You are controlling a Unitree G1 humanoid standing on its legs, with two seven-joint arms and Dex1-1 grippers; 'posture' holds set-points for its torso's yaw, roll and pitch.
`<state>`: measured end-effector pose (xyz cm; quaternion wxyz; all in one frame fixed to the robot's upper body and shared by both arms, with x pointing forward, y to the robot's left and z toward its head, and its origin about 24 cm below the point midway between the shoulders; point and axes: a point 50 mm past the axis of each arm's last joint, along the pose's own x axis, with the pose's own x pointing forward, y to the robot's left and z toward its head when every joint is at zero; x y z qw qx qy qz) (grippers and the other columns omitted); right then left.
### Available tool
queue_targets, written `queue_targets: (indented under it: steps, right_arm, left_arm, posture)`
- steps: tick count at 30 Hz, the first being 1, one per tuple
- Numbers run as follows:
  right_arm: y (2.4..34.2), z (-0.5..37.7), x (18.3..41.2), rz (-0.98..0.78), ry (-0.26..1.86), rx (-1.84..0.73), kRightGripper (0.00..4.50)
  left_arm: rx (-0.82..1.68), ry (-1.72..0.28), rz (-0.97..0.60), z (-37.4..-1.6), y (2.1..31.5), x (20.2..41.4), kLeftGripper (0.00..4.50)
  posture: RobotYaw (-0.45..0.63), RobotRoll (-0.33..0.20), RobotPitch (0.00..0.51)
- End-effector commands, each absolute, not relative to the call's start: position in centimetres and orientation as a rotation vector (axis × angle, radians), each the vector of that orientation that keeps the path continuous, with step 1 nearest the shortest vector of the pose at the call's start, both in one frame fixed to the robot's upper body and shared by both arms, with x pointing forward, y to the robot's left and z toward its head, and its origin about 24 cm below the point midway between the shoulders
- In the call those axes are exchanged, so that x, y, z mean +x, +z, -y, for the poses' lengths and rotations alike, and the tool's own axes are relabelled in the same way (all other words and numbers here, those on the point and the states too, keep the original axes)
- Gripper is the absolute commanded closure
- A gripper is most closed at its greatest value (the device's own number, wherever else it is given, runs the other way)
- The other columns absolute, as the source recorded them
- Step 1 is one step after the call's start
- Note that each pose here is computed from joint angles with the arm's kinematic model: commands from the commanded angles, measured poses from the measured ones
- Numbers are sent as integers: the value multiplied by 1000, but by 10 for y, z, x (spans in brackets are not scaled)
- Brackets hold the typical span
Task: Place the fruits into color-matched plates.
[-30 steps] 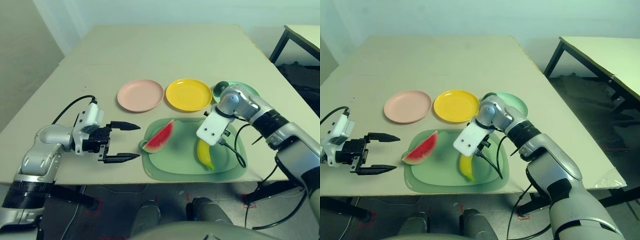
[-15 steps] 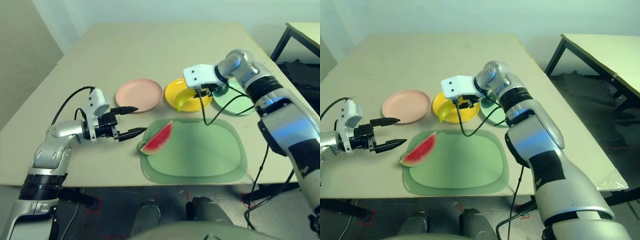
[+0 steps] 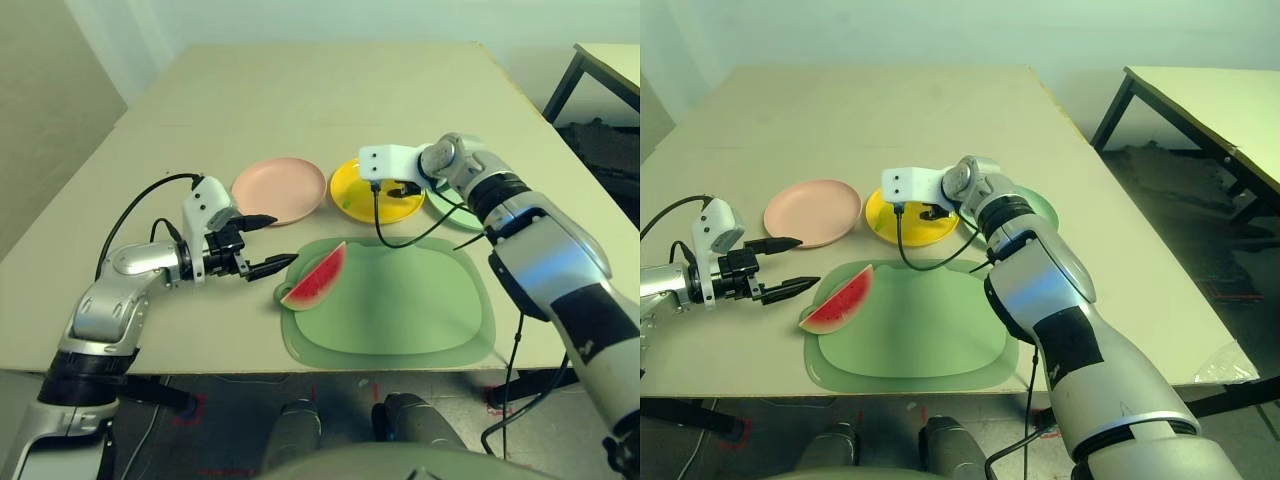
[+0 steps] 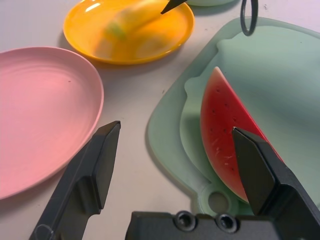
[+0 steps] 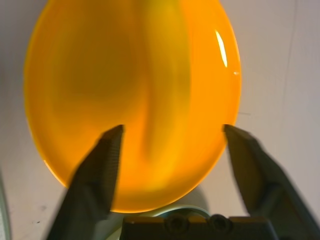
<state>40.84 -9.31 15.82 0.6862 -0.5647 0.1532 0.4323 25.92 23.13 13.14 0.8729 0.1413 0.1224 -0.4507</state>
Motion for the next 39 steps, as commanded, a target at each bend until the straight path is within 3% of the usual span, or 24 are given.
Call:
queue_targets:
  steps: [1,11,16,20,25,32,35,39]
  right_arm:
    - [165,104,411,-334,937,-1231,37]
    - [197,154,408,-186,940,-676,37]
    - [183,201,380,-55,1032,-387,37]
    - [163,238,342,1,1084,-170,37]
    - [141,261,306,-4,1148,-173,37]
    - [106,288,280,-85,1204,-231,37]
    - [101,291,278,-83,1203,-230,37]
    - [95,290,278,-83,1207,-209,37]
  left_arm:
    - [319,-966,-248,-229,131,258,0]
    - [361,-999,-245,-236,138,265,0]
    - [369,-1013,-269,-239,149,276,0]
    - [365,-1047,-332,-232,155,280,0]
    - [312,-1083,-405,-224,159,278,0]
    - [181,-1041,-577,-220,158,270,0]
    - [219,-1075,-531,-214,165,268,0]
    - [541,-1228,-359,-215,184,270,0]
  posture:
    - [4,0,61]
    - [-43,0,54]
    - [-83,0,49]
    - [-110,0,47]
    - [-127,0,42]
    - [-125,0,30]
    - [-120,0,23]
    - [-109,0,14]
